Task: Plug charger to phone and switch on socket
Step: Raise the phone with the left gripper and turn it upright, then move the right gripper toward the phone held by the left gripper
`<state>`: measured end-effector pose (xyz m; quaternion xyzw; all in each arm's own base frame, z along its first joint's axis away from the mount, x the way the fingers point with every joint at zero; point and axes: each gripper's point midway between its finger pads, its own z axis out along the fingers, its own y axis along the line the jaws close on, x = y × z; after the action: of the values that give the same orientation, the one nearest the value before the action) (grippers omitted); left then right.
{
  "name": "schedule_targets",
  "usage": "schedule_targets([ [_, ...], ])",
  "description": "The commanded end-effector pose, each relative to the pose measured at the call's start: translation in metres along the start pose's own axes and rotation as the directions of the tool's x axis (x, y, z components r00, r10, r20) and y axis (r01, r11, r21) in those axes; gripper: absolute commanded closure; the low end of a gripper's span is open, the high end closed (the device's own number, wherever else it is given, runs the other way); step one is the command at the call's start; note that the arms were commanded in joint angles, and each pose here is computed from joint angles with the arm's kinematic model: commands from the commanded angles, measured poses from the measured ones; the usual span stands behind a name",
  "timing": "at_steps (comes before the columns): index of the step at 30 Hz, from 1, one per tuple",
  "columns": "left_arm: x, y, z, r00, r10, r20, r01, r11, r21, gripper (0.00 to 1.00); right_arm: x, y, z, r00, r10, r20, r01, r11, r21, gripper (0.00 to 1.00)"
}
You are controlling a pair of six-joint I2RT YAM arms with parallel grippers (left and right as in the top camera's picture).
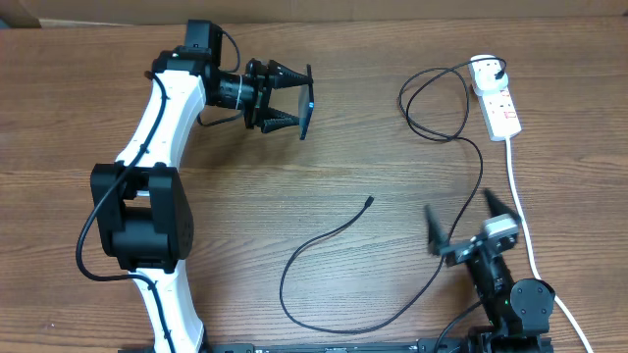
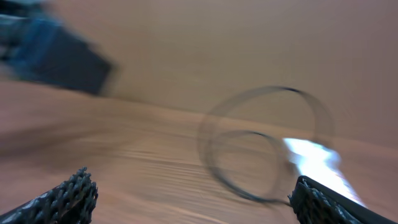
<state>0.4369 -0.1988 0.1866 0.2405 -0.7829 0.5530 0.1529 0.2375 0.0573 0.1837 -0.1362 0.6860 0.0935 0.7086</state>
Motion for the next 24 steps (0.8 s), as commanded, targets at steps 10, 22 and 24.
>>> schedule_targets([
  [10, 0.006, -0.017, -0.009, 0.999, 0.017, -0.031, -0.016, 0.998, 0.055, 0.35, -0.081, 0.123, -0.069, 0.936, 0.038, 0.351, 0.224, 0.703, -0.675, 0.00],
  [22, 0.006, -0.016, -0.009, 0.999, 0.013, -0.032, -0.011, 0.998, 0.055, 0.35, -0.255, 0.071, -0.079, 0.900, 0.101, 0.424, 0.082, 0.917, -0.391, 0.00],
  [24, 0.006, -0.016, -0.009, 0.999, -0.001, -0.033, 0.003, 0.998, 0.055, 0.35, -0.261, 0.059, -0.064, 0.949, 0.133, 0.287, -0.022, 0.933, -0.360, 0.00],
])
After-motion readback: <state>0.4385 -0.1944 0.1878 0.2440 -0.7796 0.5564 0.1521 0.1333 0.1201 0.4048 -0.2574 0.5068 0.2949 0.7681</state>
